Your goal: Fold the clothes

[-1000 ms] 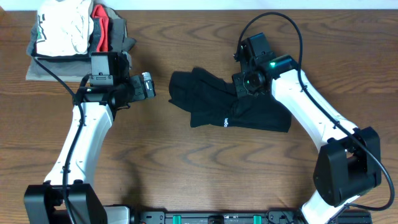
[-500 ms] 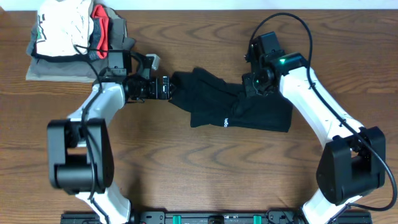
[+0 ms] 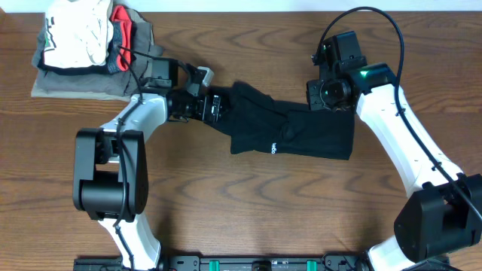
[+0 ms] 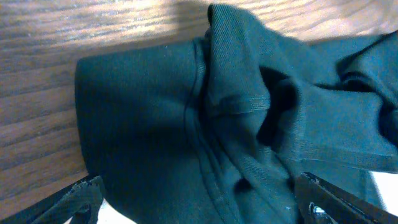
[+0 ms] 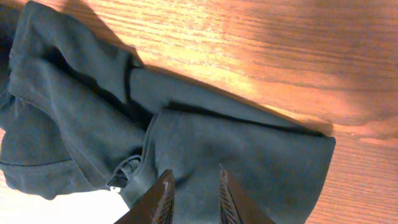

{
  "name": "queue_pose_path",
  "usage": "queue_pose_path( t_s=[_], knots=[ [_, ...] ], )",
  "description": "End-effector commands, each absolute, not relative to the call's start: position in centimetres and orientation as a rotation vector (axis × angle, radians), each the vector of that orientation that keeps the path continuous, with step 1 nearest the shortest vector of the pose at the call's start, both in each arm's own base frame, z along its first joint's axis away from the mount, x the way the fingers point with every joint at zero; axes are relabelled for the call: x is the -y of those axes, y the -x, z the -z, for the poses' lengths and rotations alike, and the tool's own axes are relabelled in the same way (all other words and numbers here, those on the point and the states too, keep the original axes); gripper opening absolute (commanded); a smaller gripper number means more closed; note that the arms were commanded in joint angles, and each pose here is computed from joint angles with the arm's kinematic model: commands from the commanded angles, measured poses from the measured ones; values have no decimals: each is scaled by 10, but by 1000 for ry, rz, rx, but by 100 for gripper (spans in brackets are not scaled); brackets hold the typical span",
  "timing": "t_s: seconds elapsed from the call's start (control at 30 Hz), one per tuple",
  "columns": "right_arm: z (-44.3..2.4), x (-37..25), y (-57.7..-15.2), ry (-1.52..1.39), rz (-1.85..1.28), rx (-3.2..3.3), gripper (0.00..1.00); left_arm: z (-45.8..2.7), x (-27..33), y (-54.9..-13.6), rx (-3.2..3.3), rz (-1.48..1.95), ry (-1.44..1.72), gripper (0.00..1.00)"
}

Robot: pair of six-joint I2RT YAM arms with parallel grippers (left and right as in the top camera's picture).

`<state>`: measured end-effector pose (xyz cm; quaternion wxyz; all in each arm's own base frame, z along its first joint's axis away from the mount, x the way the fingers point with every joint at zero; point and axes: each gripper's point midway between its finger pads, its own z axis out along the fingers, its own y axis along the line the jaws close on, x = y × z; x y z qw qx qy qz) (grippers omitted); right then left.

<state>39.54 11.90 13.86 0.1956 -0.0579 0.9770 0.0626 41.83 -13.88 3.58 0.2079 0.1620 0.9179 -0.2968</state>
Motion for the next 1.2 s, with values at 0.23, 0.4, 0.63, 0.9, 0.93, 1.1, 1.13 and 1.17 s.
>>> queue_pose_path(
  t_s=[0.23,0.4,0.63,0.9,0.93,1.1,1.13,1.17],
  knots=[
    [-144,-111,-398,173,-147,-2719,23,-16,120,-429,-2657,446,-416,92],
    [-144,-110,-397,172,-143,-2720,24,-13,132,-425,-2662,396,-462,66],
    [-143,-107,-396,168,-120,-2726,24,-15,136,-420,-2680,402,-455,19],
    [-137,-90,-384,100,-44,-2792,24,-64,102,-412,-2683,397,-267,6],
    [-136,-87,-384,89,-40,-2799,23,-74,98,-410,-2673,389,-255,6],
    [-131,-82,-384,2,-56,-2804,4,-126,80,-397,-2605,299,-210,6],
    [-130,-83,-386,-9,-66,-2797,1,-133,80,-395,-2593,301,-206,6],
    [-127,-86,-388,-13,-94,-2787,1,-139,81,-393,-2584,306,-188,6]
  ],
)
